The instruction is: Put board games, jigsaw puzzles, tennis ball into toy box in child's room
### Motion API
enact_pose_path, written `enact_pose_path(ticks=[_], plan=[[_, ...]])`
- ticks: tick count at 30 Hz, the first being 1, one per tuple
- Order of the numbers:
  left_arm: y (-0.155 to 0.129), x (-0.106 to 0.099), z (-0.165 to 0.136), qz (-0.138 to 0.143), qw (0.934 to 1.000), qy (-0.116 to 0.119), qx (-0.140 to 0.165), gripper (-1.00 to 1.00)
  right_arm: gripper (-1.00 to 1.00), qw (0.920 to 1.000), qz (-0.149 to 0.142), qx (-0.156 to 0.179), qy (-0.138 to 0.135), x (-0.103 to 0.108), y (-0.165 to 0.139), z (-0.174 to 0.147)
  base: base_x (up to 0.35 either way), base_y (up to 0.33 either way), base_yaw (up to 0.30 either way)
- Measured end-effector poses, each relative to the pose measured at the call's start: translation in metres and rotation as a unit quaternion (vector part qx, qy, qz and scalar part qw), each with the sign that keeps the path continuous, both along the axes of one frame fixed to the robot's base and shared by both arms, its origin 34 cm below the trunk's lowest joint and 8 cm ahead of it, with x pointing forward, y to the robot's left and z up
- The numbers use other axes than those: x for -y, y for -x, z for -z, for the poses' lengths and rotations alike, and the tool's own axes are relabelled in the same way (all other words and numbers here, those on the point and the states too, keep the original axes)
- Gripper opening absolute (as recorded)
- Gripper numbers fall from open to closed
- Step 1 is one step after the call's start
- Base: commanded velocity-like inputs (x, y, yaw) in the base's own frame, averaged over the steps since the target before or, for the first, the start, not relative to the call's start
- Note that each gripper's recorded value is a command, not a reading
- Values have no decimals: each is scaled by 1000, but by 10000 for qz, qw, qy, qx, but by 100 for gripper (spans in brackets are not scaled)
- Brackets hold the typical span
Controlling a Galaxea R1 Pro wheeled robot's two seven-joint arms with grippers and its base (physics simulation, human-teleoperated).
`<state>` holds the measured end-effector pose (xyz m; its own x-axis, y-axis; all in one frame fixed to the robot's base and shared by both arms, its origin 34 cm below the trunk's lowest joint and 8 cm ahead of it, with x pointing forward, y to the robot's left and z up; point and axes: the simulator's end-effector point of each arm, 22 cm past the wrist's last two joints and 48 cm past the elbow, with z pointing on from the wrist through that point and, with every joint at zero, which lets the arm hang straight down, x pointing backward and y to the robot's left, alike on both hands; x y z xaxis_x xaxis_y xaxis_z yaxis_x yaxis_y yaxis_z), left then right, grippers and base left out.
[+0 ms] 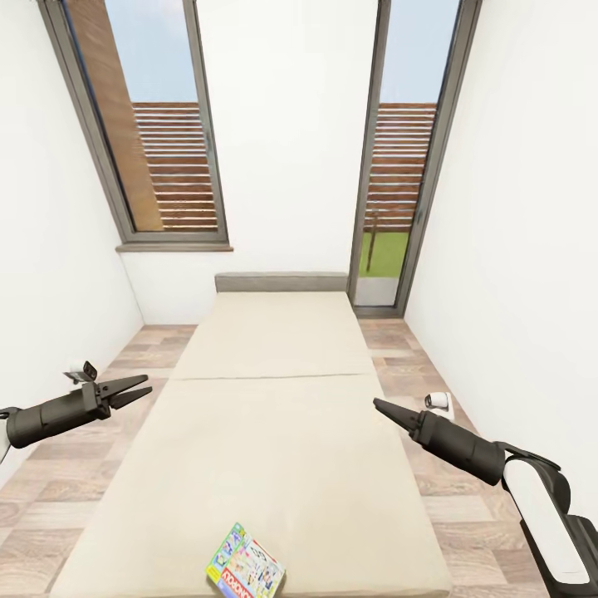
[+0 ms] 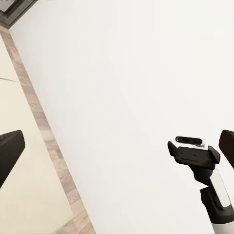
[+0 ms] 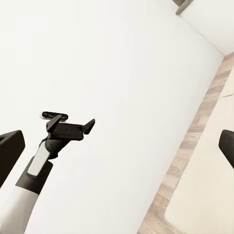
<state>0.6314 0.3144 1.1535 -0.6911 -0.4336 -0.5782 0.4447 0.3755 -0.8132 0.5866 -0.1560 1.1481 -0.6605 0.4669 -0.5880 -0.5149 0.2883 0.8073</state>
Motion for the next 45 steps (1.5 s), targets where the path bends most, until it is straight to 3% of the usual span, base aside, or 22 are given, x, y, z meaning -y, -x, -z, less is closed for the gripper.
enact_pose_path(ticks=[45], plan=[[3,0,-11,4,9999,3,112,100,100,9995,190,250,41,4,-3,-12,0,0,0]])
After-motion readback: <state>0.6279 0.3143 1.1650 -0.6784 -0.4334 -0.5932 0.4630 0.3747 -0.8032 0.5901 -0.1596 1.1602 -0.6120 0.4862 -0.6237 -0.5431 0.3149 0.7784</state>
